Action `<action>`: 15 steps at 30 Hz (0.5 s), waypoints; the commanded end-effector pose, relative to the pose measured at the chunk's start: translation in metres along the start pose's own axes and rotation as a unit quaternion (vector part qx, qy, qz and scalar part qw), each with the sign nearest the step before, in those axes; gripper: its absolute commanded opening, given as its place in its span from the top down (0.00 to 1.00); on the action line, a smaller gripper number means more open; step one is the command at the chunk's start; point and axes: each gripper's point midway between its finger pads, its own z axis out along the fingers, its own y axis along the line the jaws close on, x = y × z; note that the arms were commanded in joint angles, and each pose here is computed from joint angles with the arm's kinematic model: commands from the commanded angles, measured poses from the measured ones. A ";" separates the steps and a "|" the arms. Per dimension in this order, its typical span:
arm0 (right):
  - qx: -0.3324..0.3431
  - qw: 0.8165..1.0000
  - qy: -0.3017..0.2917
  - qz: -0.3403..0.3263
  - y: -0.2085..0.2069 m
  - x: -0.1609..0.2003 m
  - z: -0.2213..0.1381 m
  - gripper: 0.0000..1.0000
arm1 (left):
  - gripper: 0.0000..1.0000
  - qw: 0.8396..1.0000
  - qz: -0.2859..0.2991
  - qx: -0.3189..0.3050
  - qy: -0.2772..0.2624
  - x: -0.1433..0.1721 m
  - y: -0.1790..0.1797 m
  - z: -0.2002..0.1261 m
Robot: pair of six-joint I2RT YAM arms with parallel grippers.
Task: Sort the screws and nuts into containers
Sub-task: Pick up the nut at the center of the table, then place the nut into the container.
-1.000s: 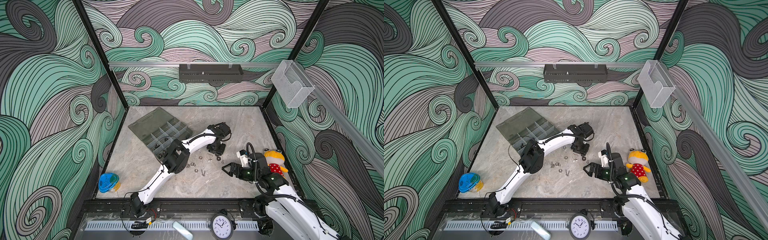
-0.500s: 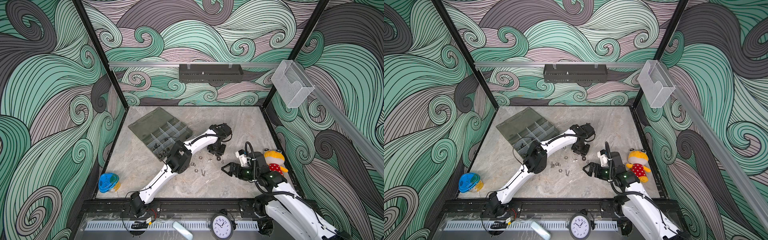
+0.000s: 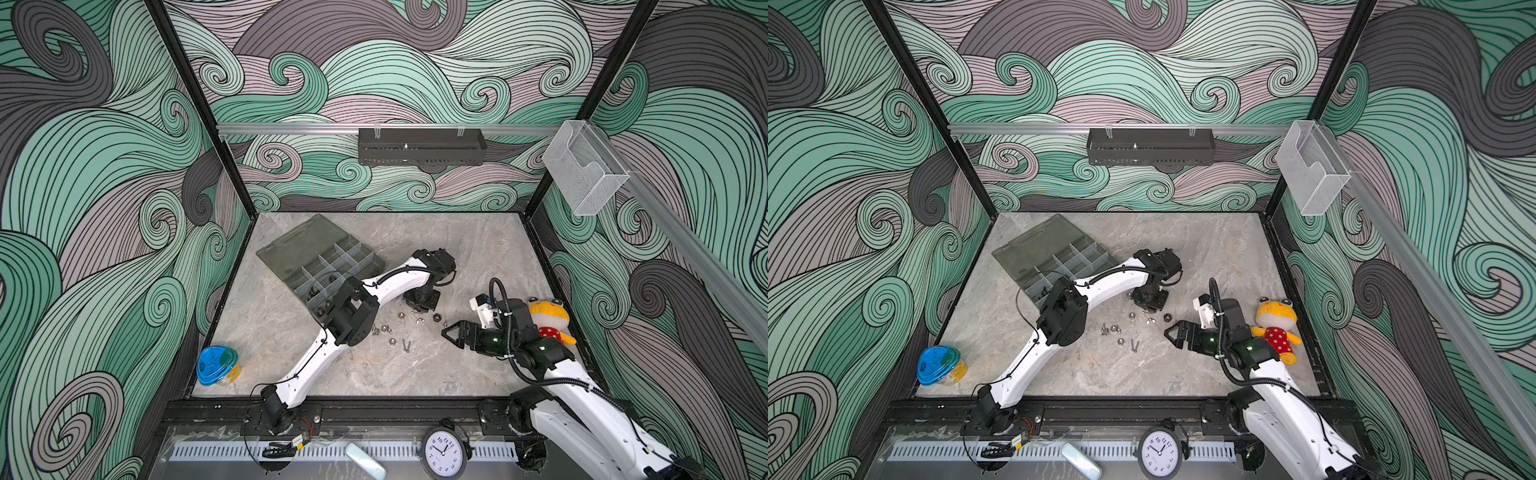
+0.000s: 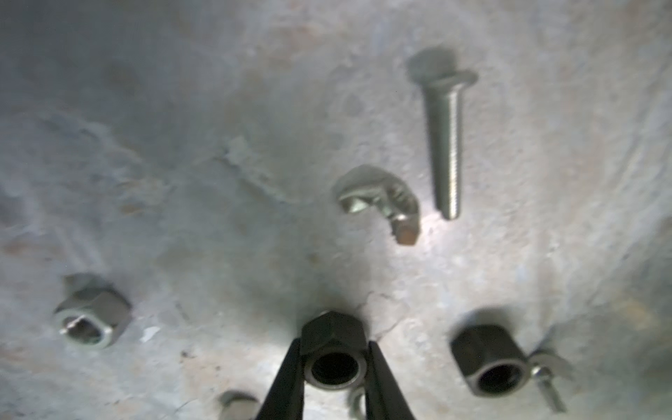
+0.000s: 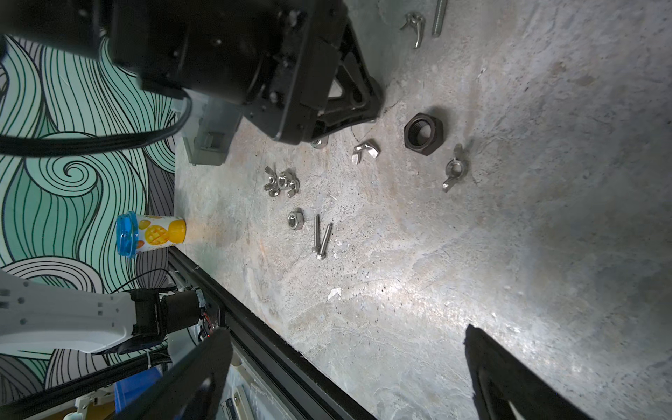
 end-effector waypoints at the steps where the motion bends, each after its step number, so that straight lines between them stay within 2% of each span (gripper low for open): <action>1: -0.005 1.000 -0.012 -0.025 0.008 -0.015 -0.001 0.00 | 0.79 0.996 -0.011 0.015 -0.085 -0.026 0.029 -0.061; 5: -0.005 0.999 -0.004 -0.038 0.011 -0.023 0.005 0.00 | 0.79 0.990 -0.056 0.042 -0.121 -0.029 0.088 -0.093; 8: -0.010 0.999 -0.002 -0.046 0.018 -0.031 0.008 0.00 | 0.79 0.987 -0.098 0.029 -0.124 -0.015 0.152 -0.103; 12: -0.023 0.998 -0.003 -0.060 0.030 -0.039 0.017 0.00 | 0.79 0.982 -0.150 0.001 -0.115 0.012 0.226 -0.103; 15: -0.027 0.997 0.008 -0.075 0.042 -0.038 0.025 0.00 | 0.79 0.979 -0.176 -0.025 -0.103 0.030 0.268 -0.098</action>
